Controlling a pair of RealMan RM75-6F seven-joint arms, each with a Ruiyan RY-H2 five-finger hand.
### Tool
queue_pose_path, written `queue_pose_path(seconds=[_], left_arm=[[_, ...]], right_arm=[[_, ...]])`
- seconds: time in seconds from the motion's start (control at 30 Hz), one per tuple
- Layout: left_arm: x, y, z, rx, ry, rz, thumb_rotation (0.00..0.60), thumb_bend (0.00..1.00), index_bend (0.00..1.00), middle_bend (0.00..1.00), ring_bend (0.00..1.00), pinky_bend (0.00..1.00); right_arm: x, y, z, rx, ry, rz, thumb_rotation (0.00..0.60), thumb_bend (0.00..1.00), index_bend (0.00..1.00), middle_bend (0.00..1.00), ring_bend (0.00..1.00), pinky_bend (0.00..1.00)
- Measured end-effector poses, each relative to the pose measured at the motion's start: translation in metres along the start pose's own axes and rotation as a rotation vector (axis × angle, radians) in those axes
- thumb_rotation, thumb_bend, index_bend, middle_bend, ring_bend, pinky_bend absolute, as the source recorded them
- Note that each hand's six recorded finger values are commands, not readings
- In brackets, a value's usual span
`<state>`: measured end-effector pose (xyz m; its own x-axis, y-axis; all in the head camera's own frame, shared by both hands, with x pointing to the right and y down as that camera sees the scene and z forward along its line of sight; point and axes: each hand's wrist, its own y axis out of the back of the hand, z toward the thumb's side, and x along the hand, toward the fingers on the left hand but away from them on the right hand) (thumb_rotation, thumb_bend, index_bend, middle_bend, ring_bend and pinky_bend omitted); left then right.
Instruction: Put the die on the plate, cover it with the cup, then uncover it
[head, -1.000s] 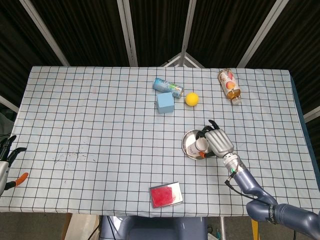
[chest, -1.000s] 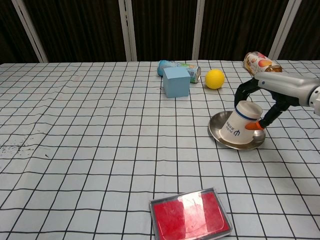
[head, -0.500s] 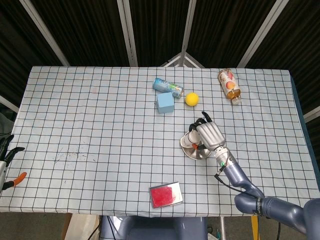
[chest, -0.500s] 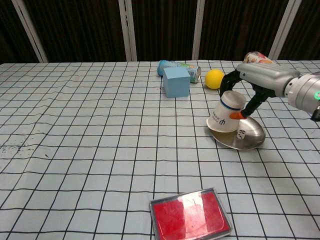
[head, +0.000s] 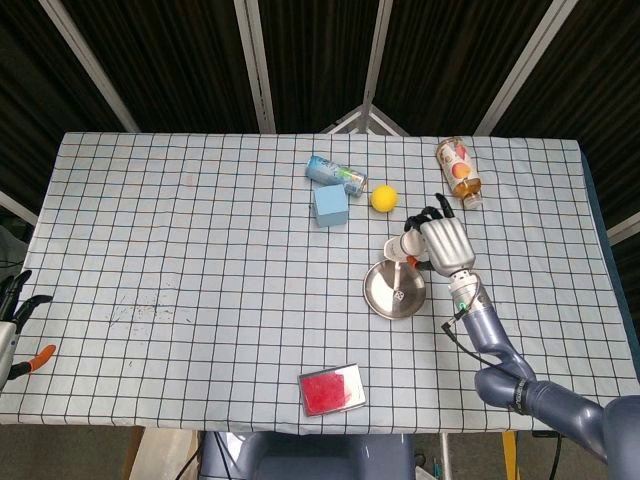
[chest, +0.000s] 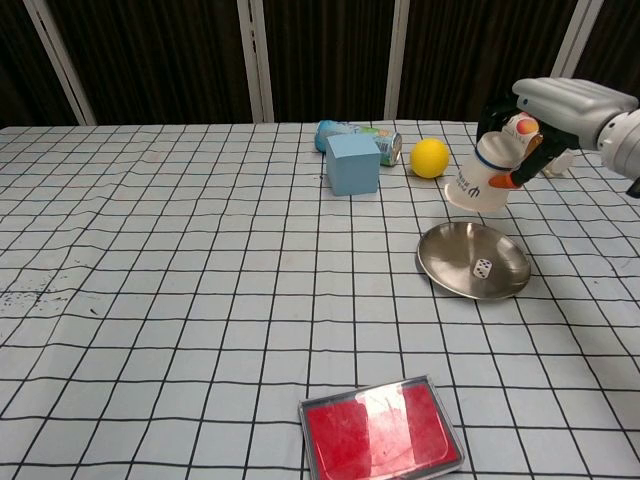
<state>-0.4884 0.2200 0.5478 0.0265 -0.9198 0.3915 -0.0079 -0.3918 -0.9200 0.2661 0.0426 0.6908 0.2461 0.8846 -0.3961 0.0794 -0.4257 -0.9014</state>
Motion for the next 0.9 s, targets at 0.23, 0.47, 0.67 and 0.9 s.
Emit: queue_pose_path(seconds=[0.23, 0.47, 0.67, 0.9], left_arm=[[0.000, 0.000, 0.000, -0.001, 0.000, -0.001, 0.600, 0.29, 0.26, 0.00, 0.00, 0.02], [0.000, -0.001, 0.001, 0.003, 0.002, -0.002, 0.600, 0.29, 0.26, 0.00, 0.00, 0.02], [0.001, -0.002, 0.001, 0.005, 0.002, -0.006, 0.600, 0.29, 0.26, 0.00, 0.00, 0.02], [0.001, -0.002, 0.001, 0.005, 0.005, -0.007, 0.600, 0.29, 0.26, 0.00, 0.00, 0.02]], right_arm=[[0.004, -0.005, -0.042, 0.075, -0.089, 0.069, 0.600, 0.26, 0.58, 0.46, 0.26, 0.00], [0.016, -0.019, -0.070, 0.129, -0.136, 0.159, 0.600, 0.26, 0.56, 0.46, 0.25, 0.00], [0.020, -0.021, -0.081, 0.159, -0.159, 0.194, 0.600, 0.15, 0.25, 0.16, 0.09, 0.00], [0.024, -0.020, -0.089, 0.209, -0.184, 0.215, 0.600, 0.02, 0.00, 0.02, 0.01, 0.00]])
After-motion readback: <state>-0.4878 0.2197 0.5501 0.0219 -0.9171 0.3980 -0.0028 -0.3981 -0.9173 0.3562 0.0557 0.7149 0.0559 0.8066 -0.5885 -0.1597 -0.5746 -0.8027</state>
